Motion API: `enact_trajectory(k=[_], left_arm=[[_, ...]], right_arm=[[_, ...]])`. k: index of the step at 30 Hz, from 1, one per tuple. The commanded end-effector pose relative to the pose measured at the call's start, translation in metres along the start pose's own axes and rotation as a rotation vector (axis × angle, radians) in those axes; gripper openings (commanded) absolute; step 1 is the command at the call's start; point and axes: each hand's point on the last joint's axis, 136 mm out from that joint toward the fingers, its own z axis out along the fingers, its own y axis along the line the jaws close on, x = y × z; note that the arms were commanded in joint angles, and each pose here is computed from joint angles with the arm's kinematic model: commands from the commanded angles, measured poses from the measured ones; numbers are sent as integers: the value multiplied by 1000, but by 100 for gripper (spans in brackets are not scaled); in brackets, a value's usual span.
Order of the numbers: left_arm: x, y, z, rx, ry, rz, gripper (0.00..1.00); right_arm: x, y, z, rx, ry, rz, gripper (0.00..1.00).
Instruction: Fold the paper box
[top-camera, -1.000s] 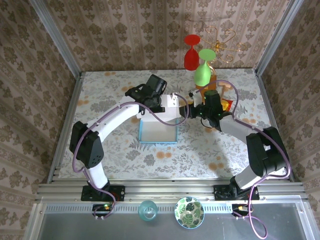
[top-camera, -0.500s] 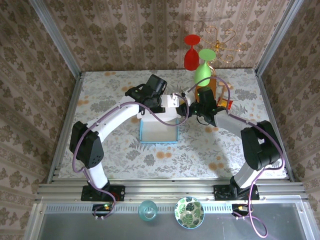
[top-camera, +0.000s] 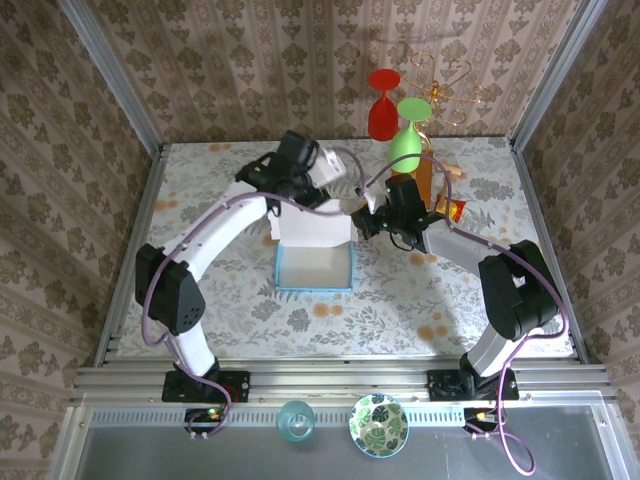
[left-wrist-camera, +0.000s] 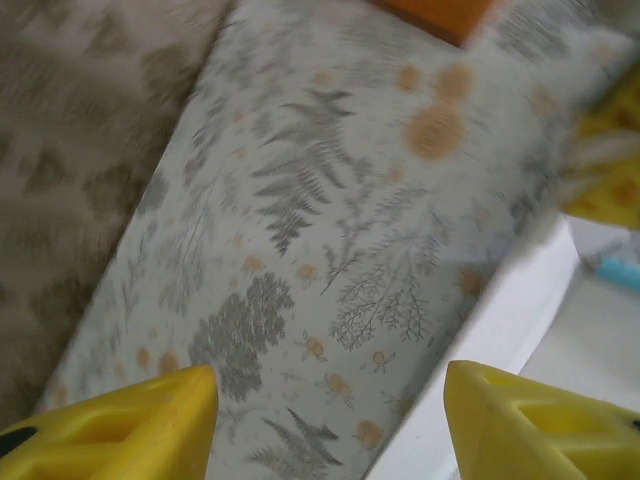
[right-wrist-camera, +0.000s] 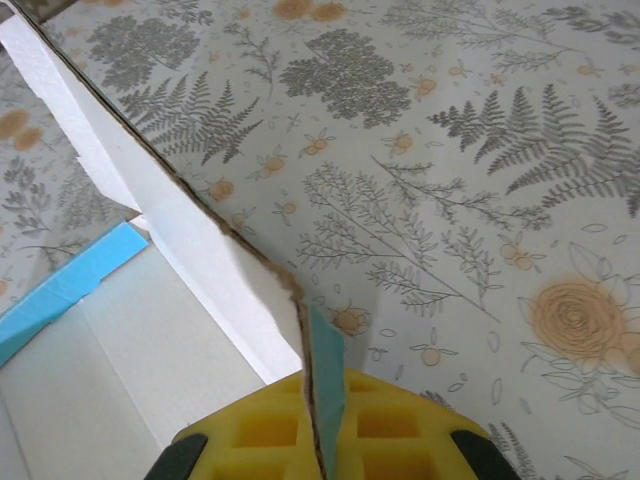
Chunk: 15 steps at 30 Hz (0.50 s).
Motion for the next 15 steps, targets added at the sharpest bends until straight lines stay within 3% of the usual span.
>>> enact_trajectory(k=[1,3,6,11,15], left_arm=[[14,60,-61,-81,-17,-575,63],[54,77,-67,-47,46,-862,64],[108,85,-60,37,129,-1186,61],[155,84,-30,201,122,-1564,51],[162,88,-8,212,79,-1710,51]], right_arm=[[-15,-7,-10,79,-42,-65,0],[-19,-10,-10,101,-58,-74,0],[-21,-12,-8,118,-75,-89,0],[-19,-9,-3,115,-75,-113,0],[-15,-10,-2,115,-72,-109,0]])
